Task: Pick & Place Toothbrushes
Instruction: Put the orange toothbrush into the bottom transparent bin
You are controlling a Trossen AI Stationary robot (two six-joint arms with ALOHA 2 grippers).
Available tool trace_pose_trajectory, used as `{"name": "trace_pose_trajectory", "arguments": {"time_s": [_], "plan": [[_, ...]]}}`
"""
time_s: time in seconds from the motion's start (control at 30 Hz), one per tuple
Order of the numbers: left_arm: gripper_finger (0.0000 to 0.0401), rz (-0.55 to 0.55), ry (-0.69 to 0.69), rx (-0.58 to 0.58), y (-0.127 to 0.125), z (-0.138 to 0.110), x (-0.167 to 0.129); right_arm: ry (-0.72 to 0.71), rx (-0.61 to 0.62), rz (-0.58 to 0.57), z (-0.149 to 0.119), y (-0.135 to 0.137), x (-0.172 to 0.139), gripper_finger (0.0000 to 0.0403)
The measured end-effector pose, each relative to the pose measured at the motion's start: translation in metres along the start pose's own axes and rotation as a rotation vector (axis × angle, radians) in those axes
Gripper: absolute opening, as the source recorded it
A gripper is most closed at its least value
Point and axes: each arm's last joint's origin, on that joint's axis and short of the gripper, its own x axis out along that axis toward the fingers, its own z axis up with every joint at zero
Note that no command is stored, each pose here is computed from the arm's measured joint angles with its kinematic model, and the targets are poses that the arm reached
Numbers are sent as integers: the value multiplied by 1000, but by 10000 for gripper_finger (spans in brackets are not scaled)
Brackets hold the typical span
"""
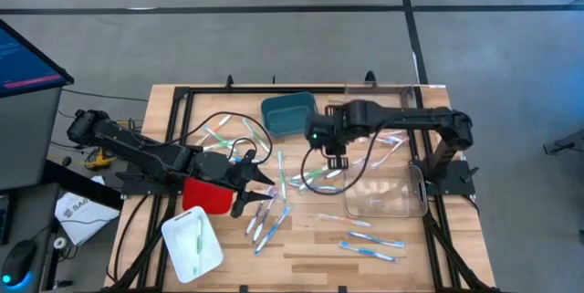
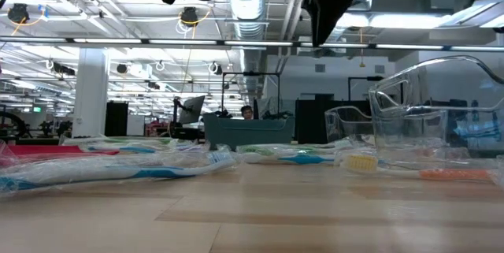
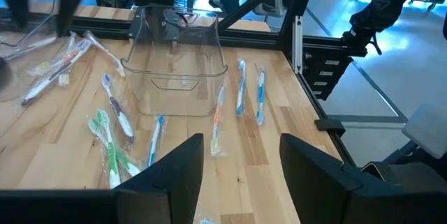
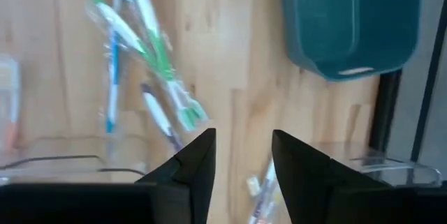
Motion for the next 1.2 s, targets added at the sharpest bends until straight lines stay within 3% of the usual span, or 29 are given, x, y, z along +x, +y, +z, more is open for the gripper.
{"name": "trace_pose_trajectory", "arguments": {"time_s": [0.33,0.7,1.0,1.2], "plan": [[182,0,0,0,0,-1,0,-194,-111,47,15,75,-22,137],[182,-5,-25,-4,1,-4,1,-322,-165,77,13,121,-34,132],[182,-6,-30,-2,0,-3,1,-599,-146,105,-19,119,-40,137],[182,-6,-37,24,0,-3,1,-1023,-89,19,-33,86,-51,136]]}}
